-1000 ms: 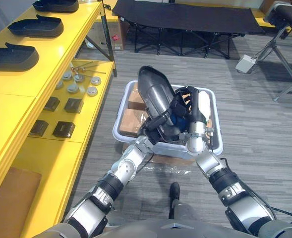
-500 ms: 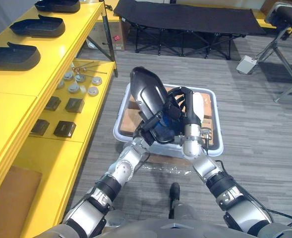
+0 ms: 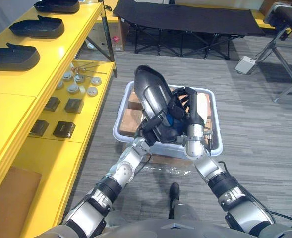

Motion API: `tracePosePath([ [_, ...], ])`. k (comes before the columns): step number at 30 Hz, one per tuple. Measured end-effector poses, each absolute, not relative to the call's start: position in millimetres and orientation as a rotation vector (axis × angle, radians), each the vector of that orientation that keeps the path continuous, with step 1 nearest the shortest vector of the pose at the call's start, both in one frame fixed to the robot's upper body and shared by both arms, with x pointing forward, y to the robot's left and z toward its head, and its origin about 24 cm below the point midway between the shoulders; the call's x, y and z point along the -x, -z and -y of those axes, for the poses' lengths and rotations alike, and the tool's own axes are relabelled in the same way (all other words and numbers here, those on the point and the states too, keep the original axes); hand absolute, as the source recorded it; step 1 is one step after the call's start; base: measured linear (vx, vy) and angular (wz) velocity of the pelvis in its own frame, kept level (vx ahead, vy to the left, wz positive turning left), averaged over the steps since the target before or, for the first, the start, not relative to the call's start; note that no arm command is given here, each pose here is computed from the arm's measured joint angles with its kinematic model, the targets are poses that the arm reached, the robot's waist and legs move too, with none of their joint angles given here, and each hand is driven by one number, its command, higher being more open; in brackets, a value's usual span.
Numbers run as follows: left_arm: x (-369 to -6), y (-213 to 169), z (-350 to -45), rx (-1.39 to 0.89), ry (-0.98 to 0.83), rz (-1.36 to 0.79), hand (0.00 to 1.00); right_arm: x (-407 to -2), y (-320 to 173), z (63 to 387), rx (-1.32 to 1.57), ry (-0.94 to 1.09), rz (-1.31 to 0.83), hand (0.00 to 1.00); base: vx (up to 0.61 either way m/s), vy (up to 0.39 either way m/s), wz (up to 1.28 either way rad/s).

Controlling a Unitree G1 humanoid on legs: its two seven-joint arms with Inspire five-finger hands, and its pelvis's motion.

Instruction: Walk over and take three plastic housings, then place them on the shelf

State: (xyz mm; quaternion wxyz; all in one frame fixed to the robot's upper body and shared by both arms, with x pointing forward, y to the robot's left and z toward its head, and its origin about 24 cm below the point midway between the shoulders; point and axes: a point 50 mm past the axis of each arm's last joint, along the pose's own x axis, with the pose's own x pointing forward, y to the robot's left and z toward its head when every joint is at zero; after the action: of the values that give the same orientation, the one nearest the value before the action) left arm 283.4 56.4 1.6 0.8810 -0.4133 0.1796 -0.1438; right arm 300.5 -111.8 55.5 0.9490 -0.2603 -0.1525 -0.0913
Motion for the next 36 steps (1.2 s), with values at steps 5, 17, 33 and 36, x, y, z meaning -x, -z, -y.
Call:
tracePosePath([
  [5,-282.2,1.2,-61.1,0.84,0.29,-0.376,0.0,-299.6,-54.6,106.7,0.536,0.172,0.314,0.0,0.0,0.0,0.01],
  [17,-278.8,3.5,-57.8,0.797,0.257,-0.388,0.0,-296.0,-47.5,109.8,0.531,0.183,0.28,1.0,0.0,0.0,0.0],
  [33,-284.2,-53.7,-68.6,0.388,0.112,-0.012,0.0,-275.3,-55.0,93.2,0.346,0.134,0.291,1.0,0.0,0.0,0.0],
  [36,-283.9,-57.9,-74.0,0.223,0.03,0.059,0.0,-268.7,-52.2,91.8,0.331,0.107,0.274,1.0,-0.03,0.009,-0.06],
])
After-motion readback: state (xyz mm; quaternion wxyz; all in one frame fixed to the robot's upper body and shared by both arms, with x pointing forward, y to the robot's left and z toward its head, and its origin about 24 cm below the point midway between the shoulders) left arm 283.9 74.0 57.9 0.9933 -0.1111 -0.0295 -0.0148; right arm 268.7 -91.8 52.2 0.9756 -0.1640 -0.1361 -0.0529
